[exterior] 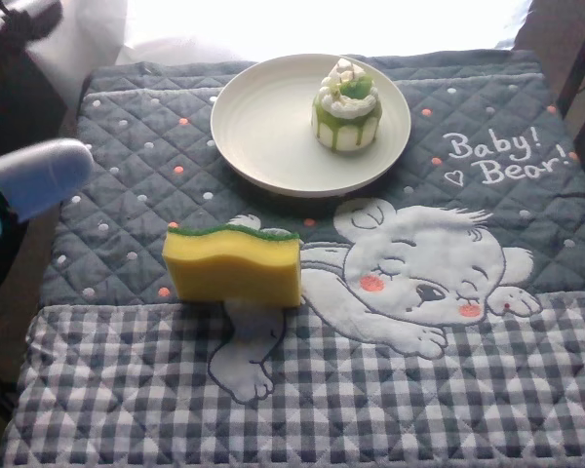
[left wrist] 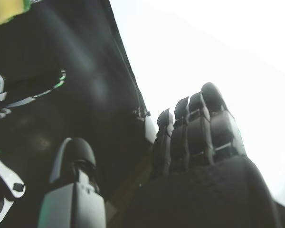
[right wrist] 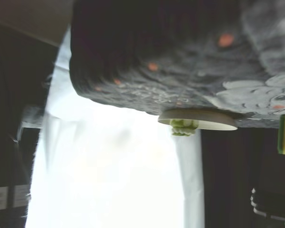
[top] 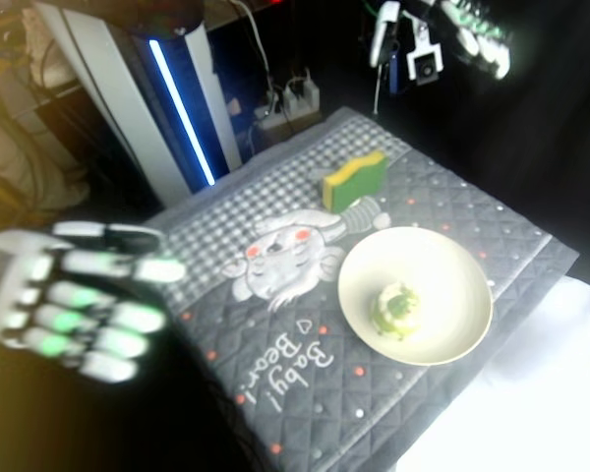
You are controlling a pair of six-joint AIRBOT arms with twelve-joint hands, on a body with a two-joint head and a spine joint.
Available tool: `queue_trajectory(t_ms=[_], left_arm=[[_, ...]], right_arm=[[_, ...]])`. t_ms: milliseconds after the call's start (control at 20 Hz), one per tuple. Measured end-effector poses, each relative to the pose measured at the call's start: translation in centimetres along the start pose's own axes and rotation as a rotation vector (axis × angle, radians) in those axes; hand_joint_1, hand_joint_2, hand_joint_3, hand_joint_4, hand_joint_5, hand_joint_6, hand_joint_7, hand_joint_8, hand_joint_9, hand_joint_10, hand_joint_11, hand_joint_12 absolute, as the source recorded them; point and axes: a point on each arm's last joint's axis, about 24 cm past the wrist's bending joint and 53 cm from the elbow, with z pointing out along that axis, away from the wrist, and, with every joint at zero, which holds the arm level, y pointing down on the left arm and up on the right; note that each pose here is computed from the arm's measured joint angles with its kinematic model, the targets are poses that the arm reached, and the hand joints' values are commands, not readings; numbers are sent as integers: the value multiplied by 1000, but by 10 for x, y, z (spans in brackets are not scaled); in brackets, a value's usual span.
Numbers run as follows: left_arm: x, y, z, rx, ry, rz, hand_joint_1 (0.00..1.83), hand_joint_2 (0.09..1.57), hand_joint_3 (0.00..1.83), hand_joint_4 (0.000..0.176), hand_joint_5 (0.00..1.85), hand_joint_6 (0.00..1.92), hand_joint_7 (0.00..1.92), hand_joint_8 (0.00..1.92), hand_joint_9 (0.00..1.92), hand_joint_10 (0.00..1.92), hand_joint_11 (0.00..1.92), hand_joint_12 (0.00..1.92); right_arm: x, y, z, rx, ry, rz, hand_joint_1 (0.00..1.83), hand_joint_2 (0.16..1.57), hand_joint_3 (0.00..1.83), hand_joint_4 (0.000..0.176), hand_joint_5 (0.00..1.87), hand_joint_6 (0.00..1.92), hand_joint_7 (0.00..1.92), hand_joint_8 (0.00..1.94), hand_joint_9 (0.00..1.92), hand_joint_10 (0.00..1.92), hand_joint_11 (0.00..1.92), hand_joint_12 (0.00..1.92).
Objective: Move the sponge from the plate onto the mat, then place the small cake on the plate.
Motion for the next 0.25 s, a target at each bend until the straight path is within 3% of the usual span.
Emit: queue_trajectory(t_ms=[150,250], left_arm=[[-5,-5,-6,22,-28,-18,103,1169,7,0,57,0,91,0,93,0,0,635],[-5,-3,-10,19,-28,-31,114,1144,3,0,84,5,146,3,133,6,0,792]], right_arm=[[-3,7,-1,-27,-18,7,782,839,5,176,203,13,107,7,0,0,0,0],[0,9,-2,-34,-10,11,733,839,4,176,239,4,159,11,0,0,0,0]])
